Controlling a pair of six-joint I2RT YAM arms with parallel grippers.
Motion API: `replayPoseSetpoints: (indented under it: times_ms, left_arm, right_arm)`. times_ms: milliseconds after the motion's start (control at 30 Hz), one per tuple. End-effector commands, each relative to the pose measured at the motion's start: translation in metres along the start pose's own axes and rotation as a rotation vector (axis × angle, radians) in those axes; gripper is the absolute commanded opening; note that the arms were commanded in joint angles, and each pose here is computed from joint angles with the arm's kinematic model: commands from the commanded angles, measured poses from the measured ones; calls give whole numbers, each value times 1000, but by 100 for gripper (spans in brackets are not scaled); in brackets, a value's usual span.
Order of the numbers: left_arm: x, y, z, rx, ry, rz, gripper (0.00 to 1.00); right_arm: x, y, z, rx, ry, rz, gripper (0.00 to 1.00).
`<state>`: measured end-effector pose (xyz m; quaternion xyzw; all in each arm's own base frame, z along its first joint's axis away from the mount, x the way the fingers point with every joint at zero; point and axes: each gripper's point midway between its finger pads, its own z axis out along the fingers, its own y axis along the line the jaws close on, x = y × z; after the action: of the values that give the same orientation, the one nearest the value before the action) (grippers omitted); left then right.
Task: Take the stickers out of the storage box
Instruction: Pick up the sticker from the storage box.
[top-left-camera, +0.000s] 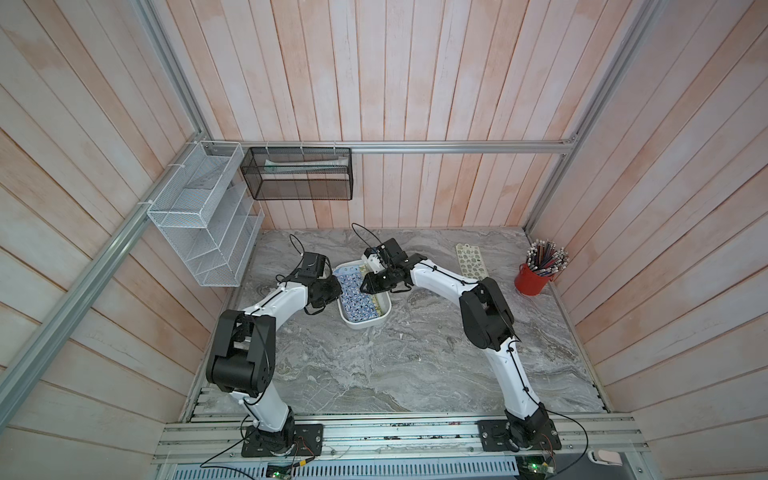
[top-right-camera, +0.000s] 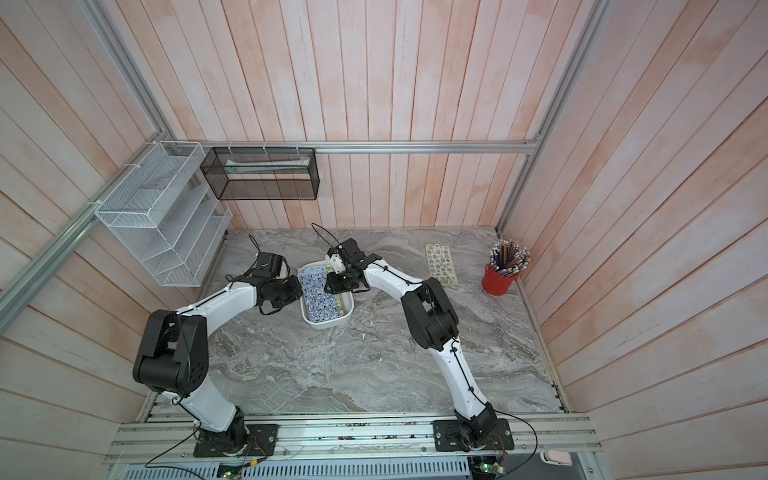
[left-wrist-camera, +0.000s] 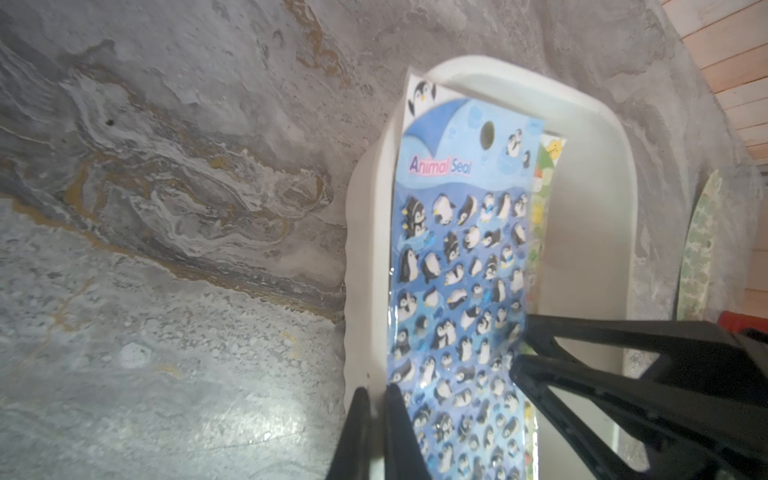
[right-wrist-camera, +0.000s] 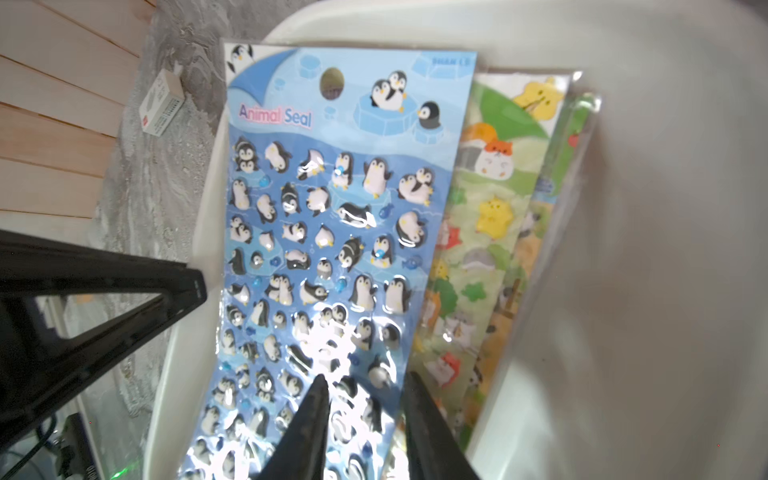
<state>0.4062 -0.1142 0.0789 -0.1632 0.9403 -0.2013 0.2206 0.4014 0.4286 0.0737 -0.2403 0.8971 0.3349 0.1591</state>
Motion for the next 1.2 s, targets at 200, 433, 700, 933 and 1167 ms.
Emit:
replayPoseSetpoints:
  times_ms: [200, 433, 700, 933, 1167]
  left_arm:
    - [7, 8, 4, -13, 19, -23, 0]
    - [8, 9, 5, -13, 22, -23, 0]
    - [8, 9, 5, -14, 24, -22, 0]
    - [9, 9, 5, -12, 25, -22, 0]
    - [10, 9, 5, -11, 25, -24, 0]
  right_arm:
    - [5, 14, -14, -110, 3, 11, 32]
    - [6, -20, -4, 86, 4, 17, 38]
    - [14, -30, 23, 220, 47, -40, 54]
    - [21, -36, 39, 259, 79, -48, 54]
    - [27, -46, 46, 288, 97, -45, 55]
